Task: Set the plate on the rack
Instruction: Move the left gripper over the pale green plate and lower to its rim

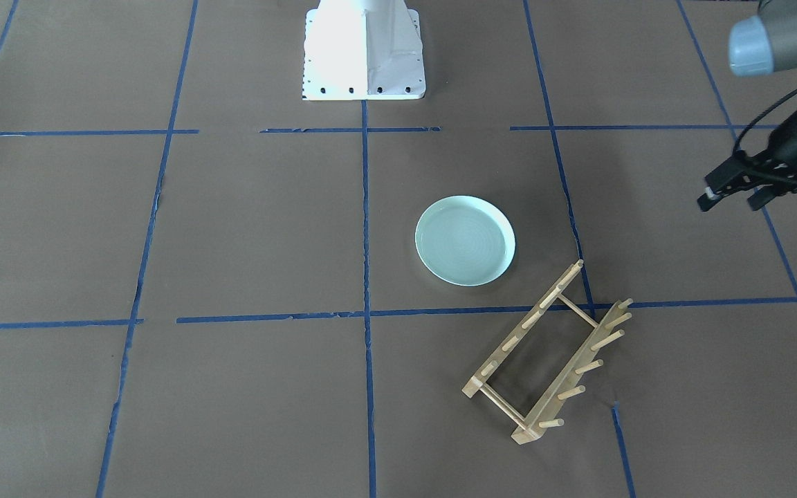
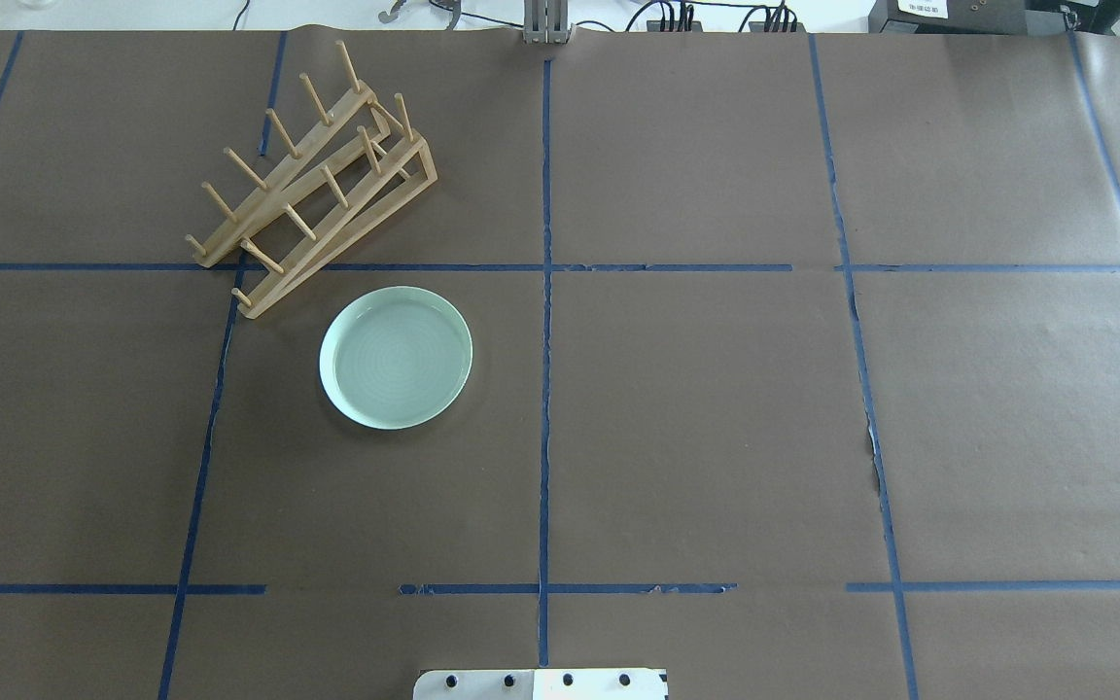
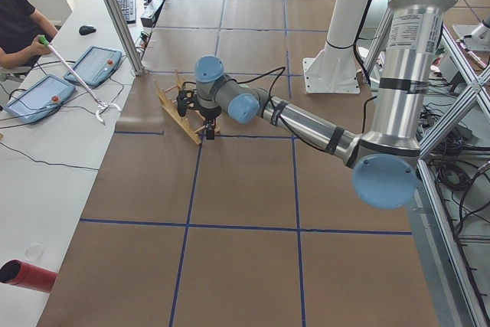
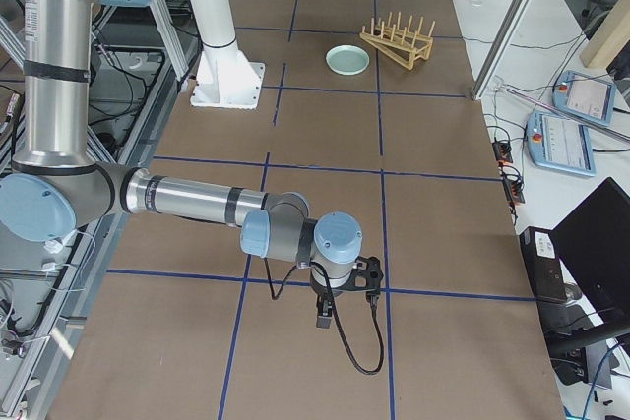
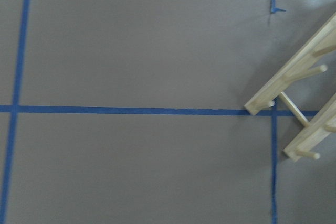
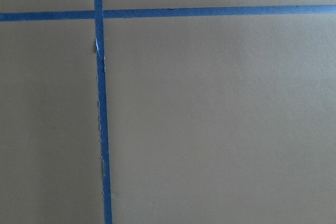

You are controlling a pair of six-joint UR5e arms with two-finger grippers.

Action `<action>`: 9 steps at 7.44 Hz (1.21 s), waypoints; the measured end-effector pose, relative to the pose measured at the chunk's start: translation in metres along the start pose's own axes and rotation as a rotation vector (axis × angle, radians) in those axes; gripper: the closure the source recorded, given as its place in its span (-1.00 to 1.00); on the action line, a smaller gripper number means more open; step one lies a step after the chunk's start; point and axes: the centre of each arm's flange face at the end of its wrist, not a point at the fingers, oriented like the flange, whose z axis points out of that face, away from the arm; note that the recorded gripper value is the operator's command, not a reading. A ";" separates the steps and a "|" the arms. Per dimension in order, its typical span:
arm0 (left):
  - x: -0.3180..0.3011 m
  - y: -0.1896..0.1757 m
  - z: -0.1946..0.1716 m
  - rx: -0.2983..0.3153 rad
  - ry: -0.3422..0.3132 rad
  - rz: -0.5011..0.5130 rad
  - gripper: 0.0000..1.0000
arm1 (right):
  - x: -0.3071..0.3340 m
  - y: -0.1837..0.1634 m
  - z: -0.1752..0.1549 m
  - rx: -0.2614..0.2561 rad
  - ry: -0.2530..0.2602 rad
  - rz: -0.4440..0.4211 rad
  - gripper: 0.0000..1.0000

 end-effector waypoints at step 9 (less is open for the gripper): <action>0.353 0.097 0.186 -0.097 -0.227 -0.023 -0.79 | 0.000 0.000 0.000 0.000 0.000 0.000 -1.00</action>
